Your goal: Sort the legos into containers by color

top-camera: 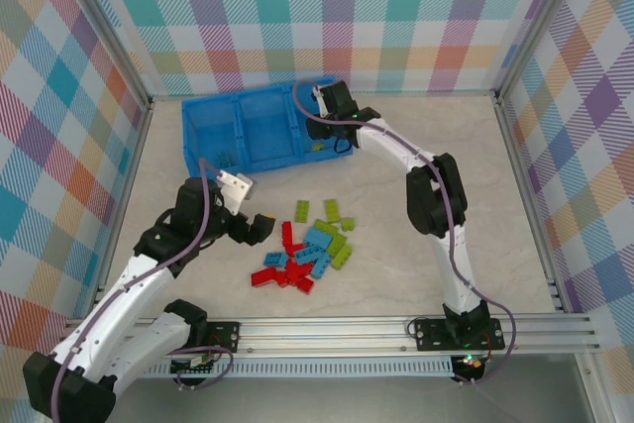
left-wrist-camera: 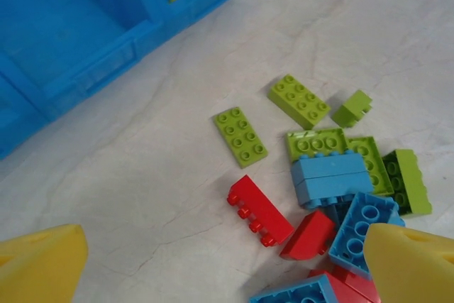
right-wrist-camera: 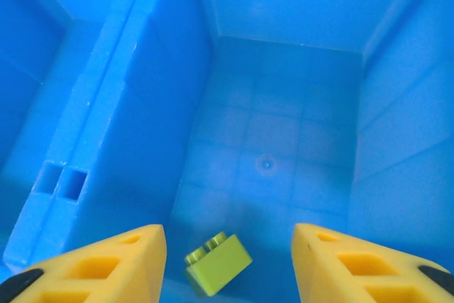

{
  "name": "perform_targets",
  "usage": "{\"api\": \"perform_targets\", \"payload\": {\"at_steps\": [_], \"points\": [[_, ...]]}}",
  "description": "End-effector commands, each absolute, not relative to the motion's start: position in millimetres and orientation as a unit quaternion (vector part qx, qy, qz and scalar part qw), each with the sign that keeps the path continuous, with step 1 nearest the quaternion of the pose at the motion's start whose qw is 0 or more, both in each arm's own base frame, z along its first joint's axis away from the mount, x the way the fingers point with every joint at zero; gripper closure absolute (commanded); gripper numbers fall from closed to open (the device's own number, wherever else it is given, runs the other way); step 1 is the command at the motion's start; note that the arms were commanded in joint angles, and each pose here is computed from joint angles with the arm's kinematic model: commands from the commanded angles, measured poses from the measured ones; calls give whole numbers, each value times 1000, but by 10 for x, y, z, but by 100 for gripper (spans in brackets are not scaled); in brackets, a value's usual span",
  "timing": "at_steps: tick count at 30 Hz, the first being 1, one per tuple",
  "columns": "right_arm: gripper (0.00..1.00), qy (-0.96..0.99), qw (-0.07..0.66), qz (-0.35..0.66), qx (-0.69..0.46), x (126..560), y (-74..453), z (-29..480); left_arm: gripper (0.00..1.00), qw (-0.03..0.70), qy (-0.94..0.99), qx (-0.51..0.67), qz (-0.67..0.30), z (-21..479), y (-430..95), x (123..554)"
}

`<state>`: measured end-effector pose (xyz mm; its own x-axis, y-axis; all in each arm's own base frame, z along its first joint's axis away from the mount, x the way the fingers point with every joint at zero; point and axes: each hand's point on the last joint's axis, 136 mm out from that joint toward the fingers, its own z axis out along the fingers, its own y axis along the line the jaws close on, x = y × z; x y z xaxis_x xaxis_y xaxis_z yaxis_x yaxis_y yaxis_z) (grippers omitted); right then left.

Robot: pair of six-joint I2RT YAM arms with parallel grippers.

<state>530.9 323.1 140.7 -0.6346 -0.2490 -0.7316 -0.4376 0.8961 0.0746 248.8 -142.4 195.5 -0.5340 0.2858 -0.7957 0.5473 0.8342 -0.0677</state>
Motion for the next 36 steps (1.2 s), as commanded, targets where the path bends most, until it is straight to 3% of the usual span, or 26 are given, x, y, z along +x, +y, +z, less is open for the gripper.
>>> {"api": "perform_targets", "payload": {"at_steps": [1,4,7,12,15,21,31,36], "points": [[49,886,398,136,-195,5171,3193,1830,0,421,874,187,-154,2117,-1376,2590],[47,880,400,153,-203,4936,3119,2017,2,384,901,126,-158,2094,-1340,2636],[38,872,393,191,-223,4510,3030,2185,10,329,926,49,-177,2044,-1358,2615],[25,871,323,297,-220,3515,2867,2295,18,253,937,-71,-229,1731,-1607,2540],[18,873,255,346,-230,2869,2848,2211,18,236,941,-90,-226,1525,-1791,2560],[16,874,183,312,-324,1930,2898,1944,28,184,967,-87,-154,1033,-2011,2659],[14,889,191,281,-309,1866,2802,1757,40,136,980,-69,-125,448,-2151,2743],[14,895,176,271,-308,1880,2815,1683,65,124,985,-65,-104,294,-2114,2734]]}}
